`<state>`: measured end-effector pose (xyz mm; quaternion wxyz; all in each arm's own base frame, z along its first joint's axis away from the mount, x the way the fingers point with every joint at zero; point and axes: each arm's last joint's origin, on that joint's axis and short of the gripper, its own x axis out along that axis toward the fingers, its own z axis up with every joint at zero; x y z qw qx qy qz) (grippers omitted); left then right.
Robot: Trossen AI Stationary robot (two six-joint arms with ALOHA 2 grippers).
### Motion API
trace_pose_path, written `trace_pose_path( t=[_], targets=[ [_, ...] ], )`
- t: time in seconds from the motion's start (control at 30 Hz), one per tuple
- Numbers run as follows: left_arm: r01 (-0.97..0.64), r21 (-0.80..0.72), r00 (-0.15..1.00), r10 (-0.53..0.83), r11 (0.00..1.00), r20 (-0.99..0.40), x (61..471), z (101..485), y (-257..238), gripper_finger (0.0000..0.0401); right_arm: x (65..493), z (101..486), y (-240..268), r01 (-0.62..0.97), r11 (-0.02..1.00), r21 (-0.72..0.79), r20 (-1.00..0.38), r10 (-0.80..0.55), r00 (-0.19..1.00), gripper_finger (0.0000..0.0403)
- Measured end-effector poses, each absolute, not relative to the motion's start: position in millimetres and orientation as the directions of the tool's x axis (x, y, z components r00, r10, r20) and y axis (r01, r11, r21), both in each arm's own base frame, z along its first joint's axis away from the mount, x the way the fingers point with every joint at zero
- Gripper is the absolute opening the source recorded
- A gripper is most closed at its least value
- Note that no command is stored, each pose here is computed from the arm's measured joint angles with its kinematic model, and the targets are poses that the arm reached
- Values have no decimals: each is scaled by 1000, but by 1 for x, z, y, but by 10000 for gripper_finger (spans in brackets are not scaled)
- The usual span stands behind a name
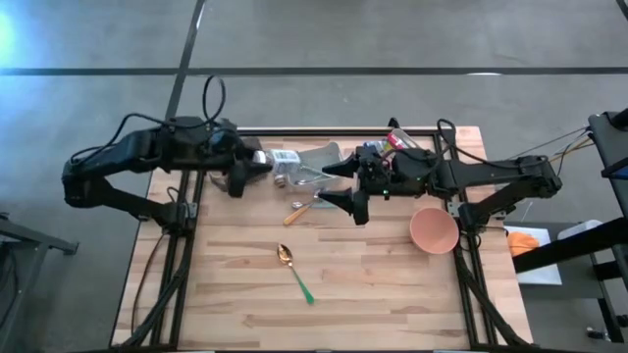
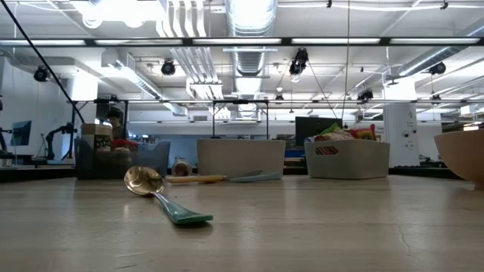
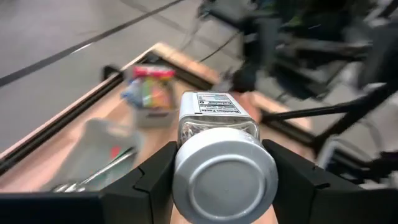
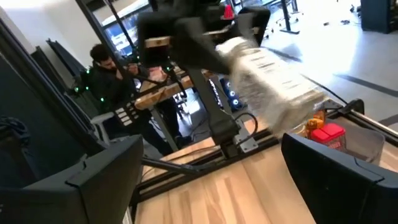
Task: Pick & Place Food Item
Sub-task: Put the white seasoning bottle into the black bin
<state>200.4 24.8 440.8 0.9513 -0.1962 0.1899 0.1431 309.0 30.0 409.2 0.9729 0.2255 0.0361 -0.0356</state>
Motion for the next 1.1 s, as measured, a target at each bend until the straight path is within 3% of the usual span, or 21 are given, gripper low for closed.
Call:
trace_pose_path(
  t=[0.17, 0.37, 0.63, 0.83, 1.1],
  targets=[
    [-502, -290, 797, 306, 815, -520, 194, 432, 40, 194, 309, 406, 30, 97, 896, 434, -115, -52, 992, 377],
    [-702, -227, 605, 396, 675, -691, 196, 409, 69, 194, 309, 405, 30, 103, 896, 432, -121, -55, 991, 377],
    [-838, -107, 344, 367, 535, -864, 201, 374, 116, 194, 309, 404, 30, 109, 895, 432, -134, -56, 989, 377],
    [-839, -8, 202, 299, 544, -933, 212, 347, 143, 194, 309, 398, 30, 132, 887, 442, -180, -56, 982, 377],
    [-800, 18, 111, 177, 600, -978, 227, 314, 170, 194, 310, 389, 30, 146, 879, 454, -203, -57, 977, 377]
  ],
)
